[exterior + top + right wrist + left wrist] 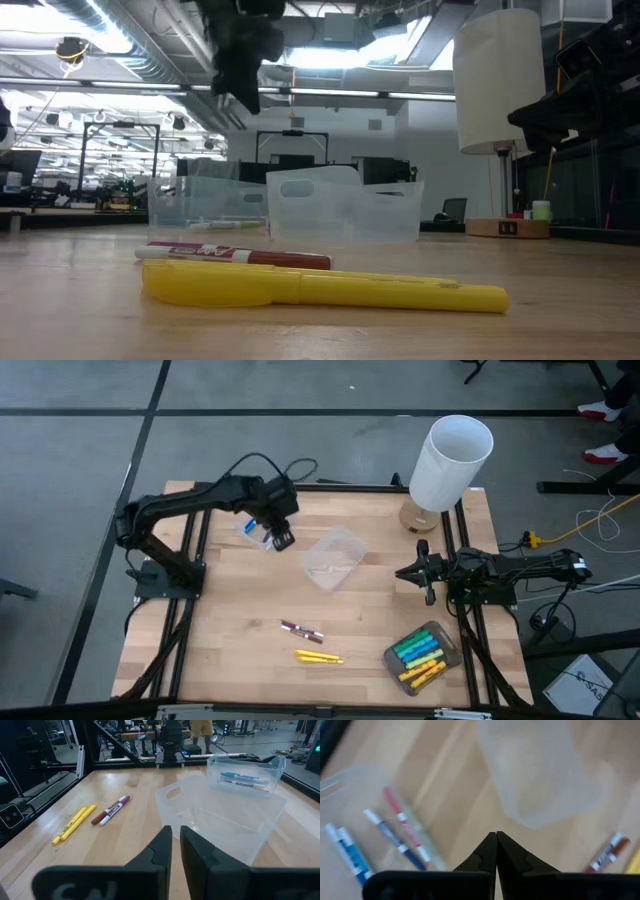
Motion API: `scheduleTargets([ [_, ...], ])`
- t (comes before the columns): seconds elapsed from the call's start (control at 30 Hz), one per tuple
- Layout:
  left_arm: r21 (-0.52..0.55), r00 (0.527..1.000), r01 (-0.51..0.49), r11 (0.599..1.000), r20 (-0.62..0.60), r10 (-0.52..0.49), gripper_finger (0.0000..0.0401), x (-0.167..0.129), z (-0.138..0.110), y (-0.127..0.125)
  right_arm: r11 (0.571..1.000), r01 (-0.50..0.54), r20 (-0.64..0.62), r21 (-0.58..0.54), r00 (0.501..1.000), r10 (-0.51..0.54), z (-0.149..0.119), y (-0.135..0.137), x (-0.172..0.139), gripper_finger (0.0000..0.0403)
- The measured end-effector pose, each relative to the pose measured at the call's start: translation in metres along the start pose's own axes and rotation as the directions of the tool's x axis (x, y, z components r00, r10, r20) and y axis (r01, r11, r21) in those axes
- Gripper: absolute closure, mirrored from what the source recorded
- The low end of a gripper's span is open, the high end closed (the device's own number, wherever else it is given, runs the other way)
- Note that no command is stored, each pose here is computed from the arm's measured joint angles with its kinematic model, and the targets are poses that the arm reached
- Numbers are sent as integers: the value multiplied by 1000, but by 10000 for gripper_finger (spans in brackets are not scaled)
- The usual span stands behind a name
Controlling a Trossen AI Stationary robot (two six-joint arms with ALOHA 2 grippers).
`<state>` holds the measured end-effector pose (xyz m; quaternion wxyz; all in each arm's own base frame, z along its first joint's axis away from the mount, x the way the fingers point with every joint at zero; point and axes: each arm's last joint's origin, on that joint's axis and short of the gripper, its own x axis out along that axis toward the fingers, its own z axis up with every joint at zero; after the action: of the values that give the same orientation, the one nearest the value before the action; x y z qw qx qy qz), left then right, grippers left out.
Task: Pick & Place Markers
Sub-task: Put the brown marker into the transparent bin
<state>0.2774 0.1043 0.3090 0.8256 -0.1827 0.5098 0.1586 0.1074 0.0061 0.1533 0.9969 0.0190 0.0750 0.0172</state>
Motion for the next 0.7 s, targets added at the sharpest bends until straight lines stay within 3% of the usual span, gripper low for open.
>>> scheduleTargets([
  [0.33, 190, 995, 96, 977, -36, -91, 400, 2, -15, -59, 1000, 0, -1, 0, 1000, 0, 0, 0, 0, 363],
  [0.7, 359, 985, 171, 918, -76, -154, 399, 0, -37, -108, 1000, 0, 0, 0, 1000, 0, 0, 0, 0, 363],
])
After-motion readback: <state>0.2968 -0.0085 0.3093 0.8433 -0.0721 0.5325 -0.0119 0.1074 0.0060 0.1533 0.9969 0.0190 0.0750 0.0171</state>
